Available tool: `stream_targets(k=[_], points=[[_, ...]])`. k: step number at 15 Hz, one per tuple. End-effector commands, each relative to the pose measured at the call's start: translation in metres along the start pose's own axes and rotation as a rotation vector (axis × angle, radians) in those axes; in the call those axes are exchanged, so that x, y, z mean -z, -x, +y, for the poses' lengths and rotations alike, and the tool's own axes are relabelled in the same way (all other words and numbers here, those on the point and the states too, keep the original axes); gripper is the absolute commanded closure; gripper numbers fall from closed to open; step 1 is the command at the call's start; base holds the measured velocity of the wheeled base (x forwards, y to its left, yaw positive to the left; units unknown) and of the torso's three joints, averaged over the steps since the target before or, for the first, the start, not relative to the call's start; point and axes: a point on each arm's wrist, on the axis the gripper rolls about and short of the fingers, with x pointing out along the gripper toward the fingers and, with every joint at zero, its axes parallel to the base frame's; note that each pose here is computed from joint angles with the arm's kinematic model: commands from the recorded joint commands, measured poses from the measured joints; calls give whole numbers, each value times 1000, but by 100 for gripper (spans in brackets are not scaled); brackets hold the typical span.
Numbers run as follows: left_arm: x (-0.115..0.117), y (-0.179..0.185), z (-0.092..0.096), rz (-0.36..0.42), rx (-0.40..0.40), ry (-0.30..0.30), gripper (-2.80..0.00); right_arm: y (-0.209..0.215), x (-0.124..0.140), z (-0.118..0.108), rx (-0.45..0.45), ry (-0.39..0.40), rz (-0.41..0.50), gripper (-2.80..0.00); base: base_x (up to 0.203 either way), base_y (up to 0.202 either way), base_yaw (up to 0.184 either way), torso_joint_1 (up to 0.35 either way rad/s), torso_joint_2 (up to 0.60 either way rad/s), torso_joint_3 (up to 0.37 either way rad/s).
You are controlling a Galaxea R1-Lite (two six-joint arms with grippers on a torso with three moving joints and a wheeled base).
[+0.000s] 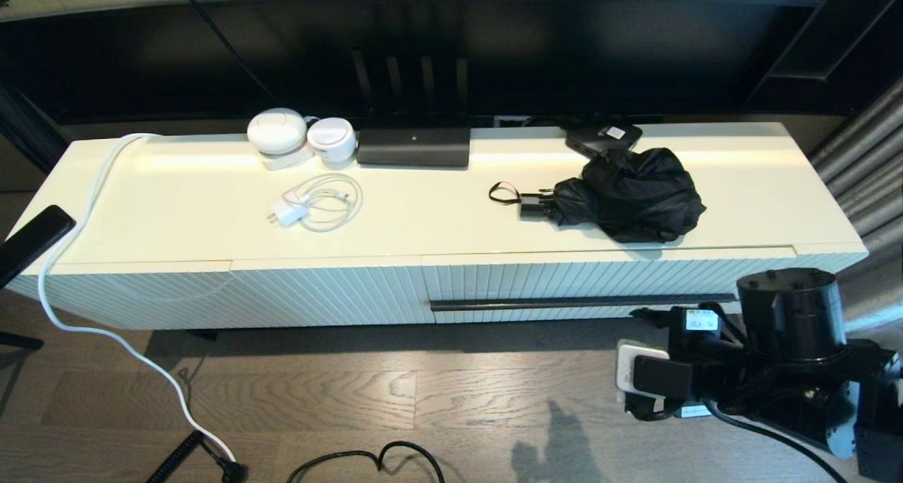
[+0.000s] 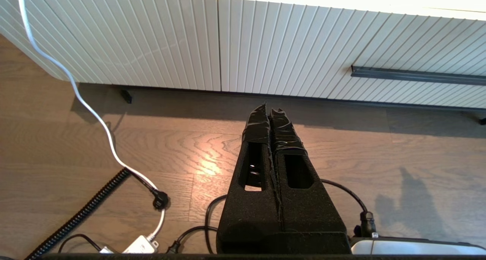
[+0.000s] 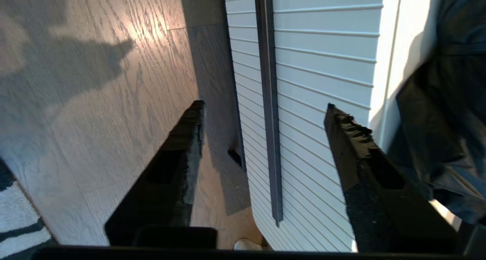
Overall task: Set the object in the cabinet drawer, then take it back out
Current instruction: Open the drawer
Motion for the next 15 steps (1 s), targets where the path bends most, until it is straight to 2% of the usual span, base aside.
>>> stream_targets(k=[1,7,11,15], points=[[0,0,0,-1,0,1,0,-14,2,12,-28,11,10,-280,0,0,0,0,0,0],[0,0,0,-1,0,1,0,-39,5,40,-81,31,18,-280,0,0,0,0,0,0],[0,0,0,-1,0,1,0,-58,4,46,-104,33,13,-280,0,0,0,0,0,0],[0,0,0,-1,0,1,0,-90,3,56,-60,20,-33,-280,0,0,0,0,0,0]])
